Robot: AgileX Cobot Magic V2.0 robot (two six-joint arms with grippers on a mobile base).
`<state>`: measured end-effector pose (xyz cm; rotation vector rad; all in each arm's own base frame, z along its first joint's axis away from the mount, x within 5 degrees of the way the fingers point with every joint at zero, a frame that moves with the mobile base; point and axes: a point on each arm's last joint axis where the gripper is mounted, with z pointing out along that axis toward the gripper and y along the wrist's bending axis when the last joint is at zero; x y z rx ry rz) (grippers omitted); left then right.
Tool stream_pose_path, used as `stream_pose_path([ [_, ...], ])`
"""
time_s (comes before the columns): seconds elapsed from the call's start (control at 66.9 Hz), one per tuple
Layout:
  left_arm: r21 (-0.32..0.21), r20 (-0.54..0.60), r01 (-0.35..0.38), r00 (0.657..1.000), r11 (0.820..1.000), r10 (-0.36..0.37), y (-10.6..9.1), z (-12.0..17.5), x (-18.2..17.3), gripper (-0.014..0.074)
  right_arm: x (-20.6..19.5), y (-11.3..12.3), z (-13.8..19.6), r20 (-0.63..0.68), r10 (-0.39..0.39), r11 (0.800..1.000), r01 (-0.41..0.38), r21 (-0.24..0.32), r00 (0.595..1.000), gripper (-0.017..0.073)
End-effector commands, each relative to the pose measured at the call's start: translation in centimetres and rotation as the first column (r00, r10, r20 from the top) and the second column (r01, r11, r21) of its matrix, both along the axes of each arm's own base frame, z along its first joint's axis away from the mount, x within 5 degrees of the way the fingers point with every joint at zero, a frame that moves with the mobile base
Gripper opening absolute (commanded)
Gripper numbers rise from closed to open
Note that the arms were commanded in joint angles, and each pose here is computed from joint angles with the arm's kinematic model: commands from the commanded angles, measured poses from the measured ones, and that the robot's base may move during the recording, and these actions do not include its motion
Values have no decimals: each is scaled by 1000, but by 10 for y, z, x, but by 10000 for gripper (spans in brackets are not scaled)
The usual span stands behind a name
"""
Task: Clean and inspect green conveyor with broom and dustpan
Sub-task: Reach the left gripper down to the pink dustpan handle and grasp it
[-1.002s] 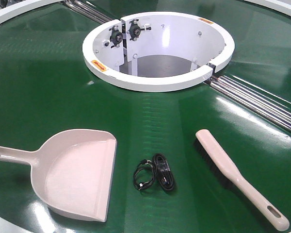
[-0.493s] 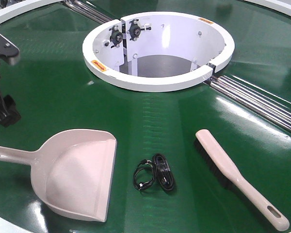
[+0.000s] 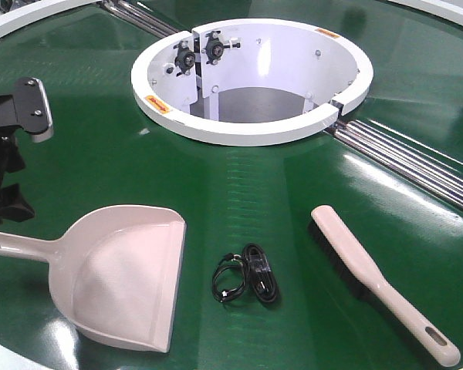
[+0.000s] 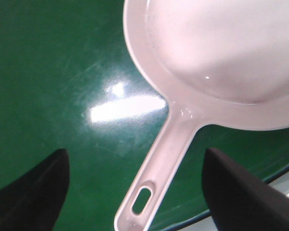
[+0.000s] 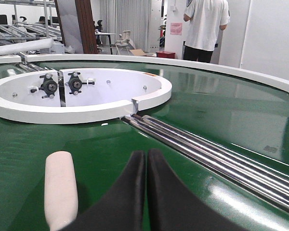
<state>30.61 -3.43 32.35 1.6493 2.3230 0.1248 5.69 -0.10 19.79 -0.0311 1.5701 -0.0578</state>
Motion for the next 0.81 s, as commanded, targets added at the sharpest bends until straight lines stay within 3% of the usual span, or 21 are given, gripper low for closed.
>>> stream_pose_path([
  [0.0, 1, 47, 42, 998, 999, -42, -2, 12, -2, 542, -1, 0, 1, 74, 3, 1000, -2, -7, 997, -9],
  [0.135, 64, -41, 85, 996, 994, -83, 2, -11, -4, 542, -1, 0, 1, 74, 3, 1000, -2, -7, 997, -9],
  [0.224, 114, -101, 188, 979, 976, -176, 5, -23, -9, 541, -1, 0, 1, 74, 3, 1000, -2, -7, 997, -9],
  [0.284, 118, -118, 223, 971, 968, -209, 5, -27, -10, 541, -1, 0, 1, 74, 3, 1000, -2, -7, 997, -9],
  [0.448, 125, -82, 231, 972, 965, -222, 4, -28, -7, 541, -1, 0, 1, 74, 3, 1000, -2, -7, 997, -9],
  [0.568, 137, -86, 293, 955, 946, -284, 2, -29, -6, 540, -1, 0, 1, 74, 3, 1000, -2, -7, 997, -9],
  [0.792, 128, -132, 302, 949, 945, -286, 1, -46, 4, 538, -1, 0, 1, 74, 3, 1000, -2, -7, 997, -9],
])
